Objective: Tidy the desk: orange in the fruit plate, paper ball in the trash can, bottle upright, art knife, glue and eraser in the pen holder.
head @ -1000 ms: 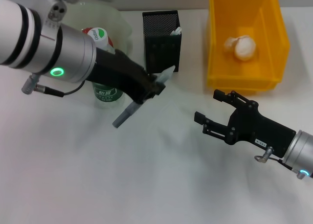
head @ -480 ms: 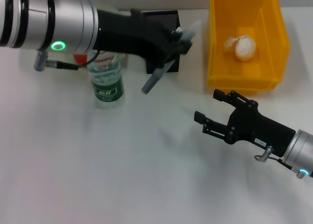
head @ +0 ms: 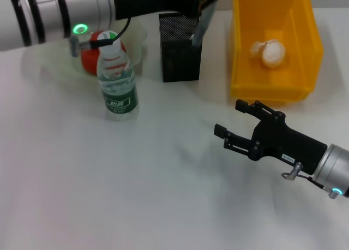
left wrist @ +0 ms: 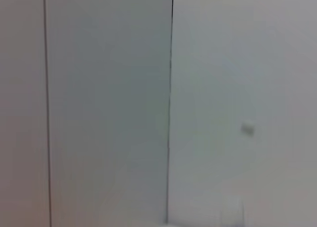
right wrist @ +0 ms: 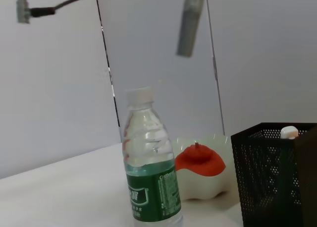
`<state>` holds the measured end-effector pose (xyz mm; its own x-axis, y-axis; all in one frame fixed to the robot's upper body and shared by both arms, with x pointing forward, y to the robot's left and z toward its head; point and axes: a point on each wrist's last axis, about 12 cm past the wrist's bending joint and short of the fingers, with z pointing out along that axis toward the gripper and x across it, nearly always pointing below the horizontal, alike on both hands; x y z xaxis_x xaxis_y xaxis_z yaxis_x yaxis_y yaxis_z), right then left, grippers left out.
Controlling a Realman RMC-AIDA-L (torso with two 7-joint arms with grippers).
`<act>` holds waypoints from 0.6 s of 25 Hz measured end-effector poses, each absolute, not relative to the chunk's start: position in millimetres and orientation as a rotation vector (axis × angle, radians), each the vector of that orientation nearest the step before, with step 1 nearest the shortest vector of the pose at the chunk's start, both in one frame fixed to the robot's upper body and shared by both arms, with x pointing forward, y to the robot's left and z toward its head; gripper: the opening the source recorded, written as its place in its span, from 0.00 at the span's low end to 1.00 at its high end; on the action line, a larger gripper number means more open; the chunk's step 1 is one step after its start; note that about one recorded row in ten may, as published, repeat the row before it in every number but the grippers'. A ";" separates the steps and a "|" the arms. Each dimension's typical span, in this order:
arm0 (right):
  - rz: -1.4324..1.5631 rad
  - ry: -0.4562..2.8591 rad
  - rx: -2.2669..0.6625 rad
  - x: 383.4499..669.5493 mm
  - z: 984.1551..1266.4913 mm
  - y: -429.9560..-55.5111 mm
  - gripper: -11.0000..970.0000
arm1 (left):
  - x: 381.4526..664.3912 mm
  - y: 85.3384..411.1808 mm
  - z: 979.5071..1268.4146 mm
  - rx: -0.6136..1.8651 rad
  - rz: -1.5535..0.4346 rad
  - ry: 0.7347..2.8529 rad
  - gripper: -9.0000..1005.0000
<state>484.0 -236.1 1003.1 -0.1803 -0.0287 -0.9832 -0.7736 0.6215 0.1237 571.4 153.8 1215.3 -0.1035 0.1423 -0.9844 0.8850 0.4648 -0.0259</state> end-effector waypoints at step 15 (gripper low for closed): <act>0.773 1.638 -0.652 484.1 1002.7 -235.2 0.85 | 602.2 125.0 1181.0 0.752 -0.620 1.486 0.15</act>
<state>484.1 -235.2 1002.7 -0.1923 -0.0113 -0.9813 -0.7645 0.6286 0.1426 602.2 125.0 1181.0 0.0109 0.0842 -0.9964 0.7678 0.6377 0.0623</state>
